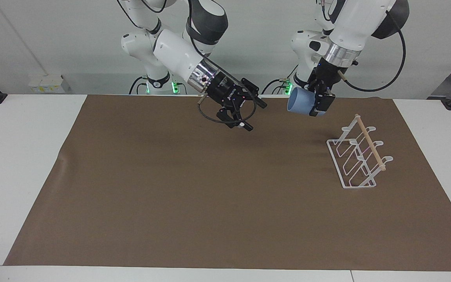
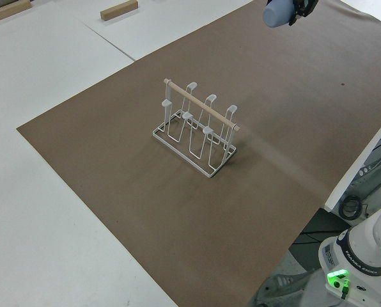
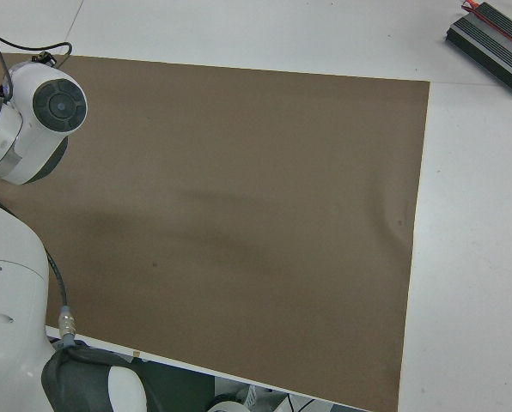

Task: Hang cup on cup holder
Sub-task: 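Grasp the cup with the left gripper while the right gripper releases it, then move the cup over the rack while the right gripper withdraws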

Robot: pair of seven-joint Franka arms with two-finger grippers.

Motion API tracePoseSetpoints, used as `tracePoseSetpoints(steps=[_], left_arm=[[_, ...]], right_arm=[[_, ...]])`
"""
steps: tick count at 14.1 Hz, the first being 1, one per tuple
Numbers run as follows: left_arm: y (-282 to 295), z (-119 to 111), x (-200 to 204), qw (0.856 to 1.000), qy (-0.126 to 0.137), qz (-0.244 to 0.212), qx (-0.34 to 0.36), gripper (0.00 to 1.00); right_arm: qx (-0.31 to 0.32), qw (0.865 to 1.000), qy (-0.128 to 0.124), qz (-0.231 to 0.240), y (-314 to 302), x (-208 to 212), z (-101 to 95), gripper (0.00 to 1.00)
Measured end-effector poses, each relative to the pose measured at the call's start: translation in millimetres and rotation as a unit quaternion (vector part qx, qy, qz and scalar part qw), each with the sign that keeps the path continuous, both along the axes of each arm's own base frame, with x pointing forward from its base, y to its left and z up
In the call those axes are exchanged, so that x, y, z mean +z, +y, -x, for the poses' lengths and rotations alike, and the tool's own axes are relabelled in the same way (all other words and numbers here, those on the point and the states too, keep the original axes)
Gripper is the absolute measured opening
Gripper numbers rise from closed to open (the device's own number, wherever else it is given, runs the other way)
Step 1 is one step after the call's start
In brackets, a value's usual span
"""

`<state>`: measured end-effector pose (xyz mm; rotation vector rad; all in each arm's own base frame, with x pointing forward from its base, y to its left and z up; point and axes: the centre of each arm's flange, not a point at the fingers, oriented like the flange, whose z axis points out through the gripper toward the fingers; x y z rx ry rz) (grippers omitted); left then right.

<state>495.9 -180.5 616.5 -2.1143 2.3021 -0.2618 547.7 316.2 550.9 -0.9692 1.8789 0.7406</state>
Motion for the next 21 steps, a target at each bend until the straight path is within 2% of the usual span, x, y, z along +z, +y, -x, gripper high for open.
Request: tracePoseSetpoints(steps=[4,8,11,13,18,21], left_arm=[[29.1,-1.7,15.1,0.996,-0.005,-0.082,0.022,0.78],[49.4,1.2,22.8,0.983,-0.005,-0.172,0.059,0.78],[60.7,7.4,25.7,0.963,-0.001,-0.248,0.105,0.78],[66.0,8.6,26.2,0.95,-0.007,-0.285,0.127,0.78],[72.8,5.6,17.0,0.92,-0.033,-0.369,0.129,0.78],[80.6,-1.5,-1.4,0.896,-0.036,-0.425,0.121,0.78]], right_arm=[[-0.008,1.0,0.012,-0.002,-3.6,-5.0,-2.5,1.0],[-0.014,1.0,0.022,0.001,-10.1,-14.6,-4.1,1.0],[-0.018,0.999,0.027,0.004,-15.0,-20.5,-5.5,1.0],[-0.023,0.999,0.034,0.005,-18.7,-25.2,-6.4,1.0],[-0.027,0.998,0.048,0.009,-21.8,-37.6,-5.0,1.0],[-0.028,0.998,0.047,0.011,-23.6,-38.8,-5.6,1.0]])
